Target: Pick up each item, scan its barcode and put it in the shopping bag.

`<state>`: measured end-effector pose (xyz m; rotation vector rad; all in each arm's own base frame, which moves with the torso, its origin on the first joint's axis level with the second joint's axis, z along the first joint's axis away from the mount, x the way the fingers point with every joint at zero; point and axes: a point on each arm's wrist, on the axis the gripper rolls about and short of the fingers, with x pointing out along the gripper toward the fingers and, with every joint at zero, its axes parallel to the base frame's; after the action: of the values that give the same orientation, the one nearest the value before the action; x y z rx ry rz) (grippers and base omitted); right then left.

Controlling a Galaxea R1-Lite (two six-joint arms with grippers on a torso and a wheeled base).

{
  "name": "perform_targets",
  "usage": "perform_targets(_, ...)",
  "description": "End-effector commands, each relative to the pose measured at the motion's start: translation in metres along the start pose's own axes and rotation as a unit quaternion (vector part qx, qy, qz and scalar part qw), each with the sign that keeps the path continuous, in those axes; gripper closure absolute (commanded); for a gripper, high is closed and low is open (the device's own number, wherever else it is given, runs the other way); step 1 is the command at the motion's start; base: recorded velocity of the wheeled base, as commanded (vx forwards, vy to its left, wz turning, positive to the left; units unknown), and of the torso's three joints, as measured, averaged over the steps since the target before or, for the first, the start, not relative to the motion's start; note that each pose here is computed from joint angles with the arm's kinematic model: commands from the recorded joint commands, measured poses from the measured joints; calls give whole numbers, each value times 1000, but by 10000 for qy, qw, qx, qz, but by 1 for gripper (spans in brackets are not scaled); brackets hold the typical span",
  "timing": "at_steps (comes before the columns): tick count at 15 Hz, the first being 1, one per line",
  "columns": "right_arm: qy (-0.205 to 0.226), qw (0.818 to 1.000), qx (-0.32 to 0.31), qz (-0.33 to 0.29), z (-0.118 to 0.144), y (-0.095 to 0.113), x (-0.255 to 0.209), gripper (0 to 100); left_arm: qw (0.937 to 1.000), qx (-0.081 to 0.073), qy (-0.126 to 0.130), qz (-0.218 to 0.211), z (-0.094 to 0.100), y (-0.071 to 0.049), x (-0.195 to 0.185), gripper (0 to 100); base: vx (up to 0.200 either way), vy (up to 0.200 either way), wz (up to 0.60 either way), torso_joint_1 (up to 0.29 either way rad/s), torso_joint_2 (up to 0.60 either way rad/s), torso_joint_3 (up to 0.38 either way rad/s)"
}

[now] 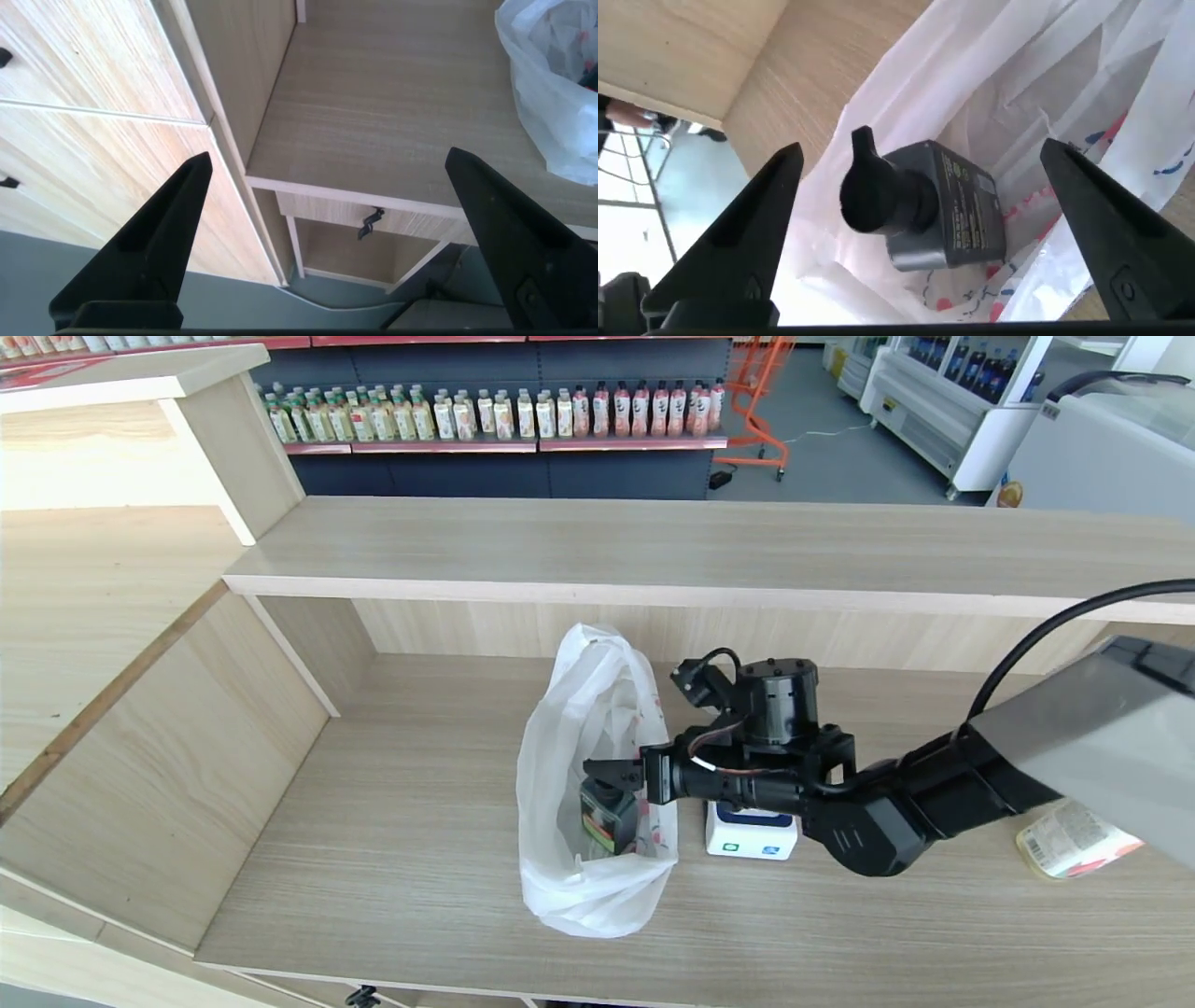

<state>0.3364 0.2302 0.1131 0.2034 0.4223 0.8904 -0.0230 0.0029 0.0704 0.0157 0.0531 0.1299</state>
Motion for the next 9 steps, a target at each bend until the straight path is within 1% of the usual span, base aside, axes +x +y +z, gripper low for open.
perform_targets(1, -473, 9978, 459, 3, 37, 16, -49, 0, 10000, 0, -1, 1, 0, 0, 0, 0, 0, 0, 0, 0, 0, 0)
perform_targets(4, -374, 9972, 526, -365, 34, 24, -121, 0, 10000, 0, -1, 1, 0, 0, 0, 0, 0, 0, 0, 0, 0, 0)
perform_targets(6, -302, 9963, 95, -794, 28, 23, -160, 0, 10000, 0, -1, 1, 0, 0, 0, 0, 0, 0, 0, 0, 0, 0)
perform_targets(7, -119, 9876, -571, -1459, 18, 15, -187, 0, 10000, 0, -1, 1, 0, 0, 0, 0, 0, 0, 0, 0, 0, 0)
perform_targets(8, 32, 9754, -1002, -1962, 10, 8, -200, 0, 10000, 0, -1, 1, 0, 0, 0, 0, 0, 0, 0, 0, 0, 0)
perform_targets(9, 174, 9546, -1501, -2568, 1, 3, -217, 0, 10000, 0, -1, 1, 0, 0, 0, 0, 0, 0, 0, 0, 0, 0)
